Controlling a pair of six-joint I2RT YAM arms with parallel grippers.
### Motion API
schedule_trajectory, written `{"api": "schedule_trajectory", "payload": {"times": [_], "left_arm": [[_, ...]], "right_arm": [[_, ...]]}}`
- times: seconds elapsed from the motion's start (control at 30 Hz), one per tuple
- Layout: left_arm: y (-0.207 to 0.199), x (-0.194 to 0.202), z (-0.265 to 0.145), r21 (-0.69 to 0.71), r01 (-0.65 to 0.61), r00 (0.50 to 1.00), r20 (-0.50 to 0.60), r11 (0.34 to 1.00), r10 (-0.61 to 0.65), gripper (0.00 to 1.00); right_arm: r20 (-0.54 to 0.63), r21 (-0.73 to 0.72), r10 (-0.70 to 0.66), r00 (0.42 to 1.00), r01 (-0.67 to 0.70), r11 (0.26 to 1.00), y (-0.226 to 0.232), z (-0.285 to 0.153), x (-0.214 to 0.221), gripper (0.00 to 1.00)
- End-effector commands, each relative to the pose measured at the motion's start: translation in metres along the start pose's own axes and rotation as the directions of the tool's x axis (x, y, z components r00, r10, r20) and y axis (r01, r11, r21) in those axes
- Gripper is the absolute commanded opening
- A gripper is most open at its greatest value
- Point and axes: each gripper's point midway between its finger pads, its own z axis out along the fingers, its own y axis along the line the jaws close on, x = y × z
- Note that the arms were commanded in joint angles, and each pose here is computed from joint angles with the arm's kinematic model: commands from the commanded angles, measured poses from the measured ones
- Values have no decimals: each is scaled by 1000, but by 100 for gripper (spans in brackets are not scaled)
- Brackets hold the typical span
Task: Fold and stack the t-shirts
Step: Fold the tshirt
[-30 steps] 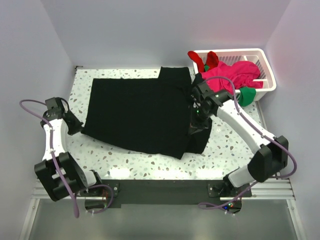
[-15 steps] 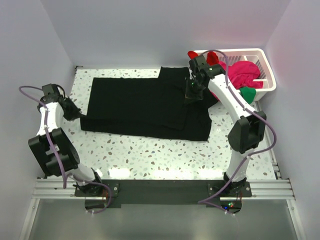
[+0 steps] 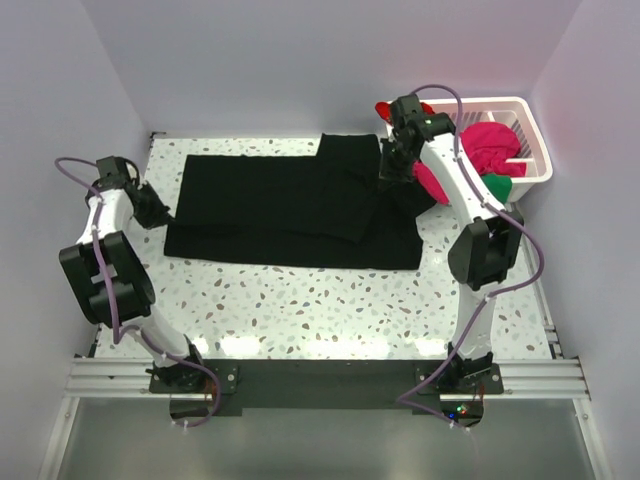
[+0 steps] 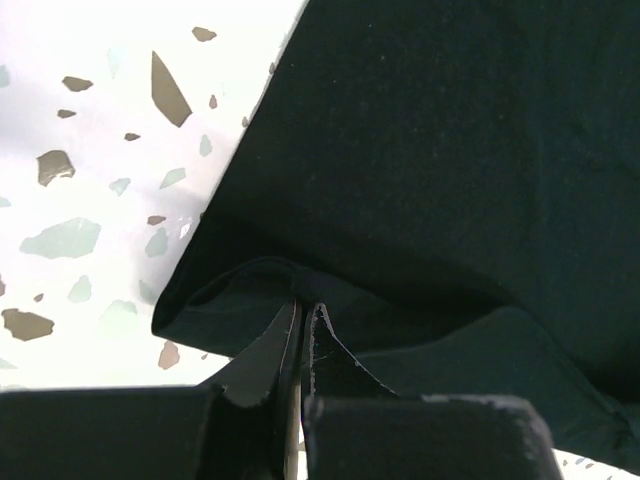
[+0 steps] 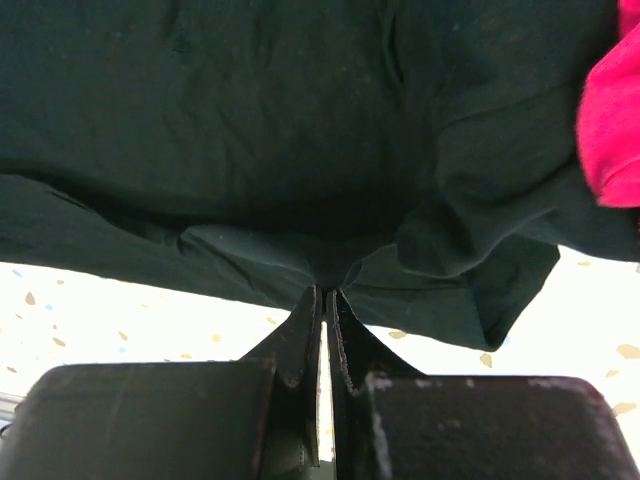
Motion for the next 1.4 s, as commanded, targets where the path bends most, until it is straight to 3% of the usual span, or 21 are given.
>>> {"api": "schedule_trajectory", "payload": {"times": [0.0,0.03,0.13,0.17,0.27,0.4,0.47,0.6,0.73,1.07,1.37], "left_arm": [[-9,-21,1,14,-30,998,59,999,29,0],[-9,-24,2,12,-28,998,64,1000,27,0],[-13,-30,4,4,-31,997,75,1000,31,27],[-17,-31,4,-2,-41,996,79,999,41,44],[-35,-34,2,-9,-89,991,100,996,90,57],[-69,-27,-2,7,-167,979,119,986,165,66],[-90,-16,-3,57,-200,973,126,978,192,70],[-104,12,6,136,-193,979,89,972,182,74],[-91,47,27,158,-152,988,-3,976,154,75],[-67,91,57,151,-103,987,-106,983,120,78],[-32,113,65,91,-57,984,-163,994,71,79]], "right_arm": [[24,-4,-22,999,22,1000,-1,-2,-10,0],[20,-12,-23,1000,23,1000,1,0,-10,0],[12,-32,-26,1000,27,999,5,10,-13,0],[24,-43,-29,999,30,999,8,10,-17,13],[45,-98,-42,998,46,994,21,6,-27,49],[84,-142,-56,995,67,988,29,-9,-34,69],[92,-158,-69,993,82,984,29,-18,-27,74],[68,-174,-56,996,67,982,20,-18,5,75],[-45,-140,-39,998,32,990,-3,12,57,75],[-95,-33,-58,994,55,998,-34,69,81,75],[-227,24,-12,974,18,1000,-57,99,133,75]]}}
